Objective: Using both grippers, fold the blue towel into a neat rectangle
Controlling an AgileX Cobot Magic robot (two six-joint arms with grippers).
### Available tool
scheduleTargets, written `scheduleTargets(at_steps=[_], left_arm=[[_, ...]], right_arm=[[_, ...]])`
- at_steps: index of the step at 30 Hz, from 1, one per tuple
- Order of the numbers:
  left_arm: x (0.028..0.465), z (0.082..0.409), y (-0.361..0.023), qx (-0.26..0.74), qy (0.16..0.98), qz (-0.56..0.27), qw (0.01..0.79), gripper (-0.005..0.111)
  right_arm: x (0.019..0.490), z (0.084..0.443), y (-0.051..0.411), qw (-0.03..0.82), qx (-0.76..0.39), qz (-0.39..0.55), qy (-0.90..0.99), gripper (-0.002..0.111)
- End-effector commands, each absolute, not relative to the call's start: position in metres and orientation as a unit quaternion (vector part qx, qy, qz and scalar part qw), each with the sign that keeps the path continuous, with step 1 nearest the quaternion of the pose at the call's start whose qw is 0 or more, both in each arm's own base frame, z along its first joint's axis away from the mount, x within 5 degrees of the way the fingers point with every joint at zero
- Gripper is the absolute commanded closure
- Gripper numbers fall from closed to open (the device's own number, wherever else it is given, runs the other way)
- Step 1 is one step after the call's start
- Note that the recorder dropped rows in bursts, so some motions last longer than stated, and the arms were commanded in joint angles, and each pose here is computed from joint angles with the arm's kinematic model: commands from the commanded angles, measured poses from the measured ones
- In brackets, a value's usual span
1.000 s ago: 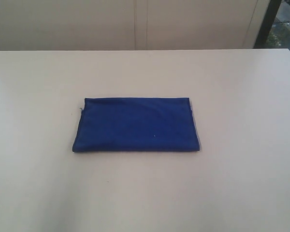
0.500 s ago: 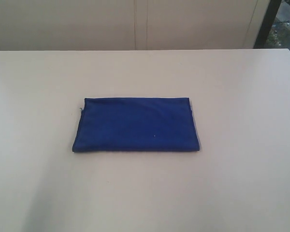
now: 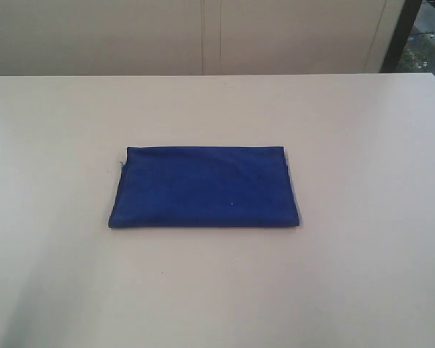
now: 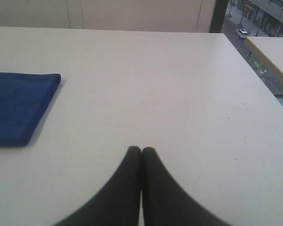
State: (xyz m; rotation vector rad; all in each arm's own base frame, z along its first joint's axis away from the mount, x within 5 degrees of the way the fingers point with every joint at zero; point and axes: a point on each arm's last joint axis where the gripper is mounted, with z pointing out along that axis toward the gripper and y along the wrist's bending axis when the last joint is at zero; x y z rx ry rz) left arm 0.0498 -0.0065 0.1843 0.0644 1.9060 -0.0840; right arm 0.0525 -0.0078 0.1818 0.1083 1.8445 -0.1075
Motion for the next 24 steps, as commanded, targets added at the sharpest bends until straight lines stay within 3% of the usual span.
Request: scheduleTargets(at_steps=[1, 24], left_arm=[[0.0505, 0.1698, -0.0069, 0.02, 0.824, -0.042, 0.565, 0.107], [0.0504, 0.1641, -0.0069, 0.032, 0.83, -0.034, 0.556, 0.107]], right_arm=[[0.0528, 0.1818, -0.0081, 0.607, 0.046, -0.05, 0.792, 0.108], [0.0528, 0.1818, -0.0081, 0.607, 0.046, -0.05, 0.792, 0.108]])
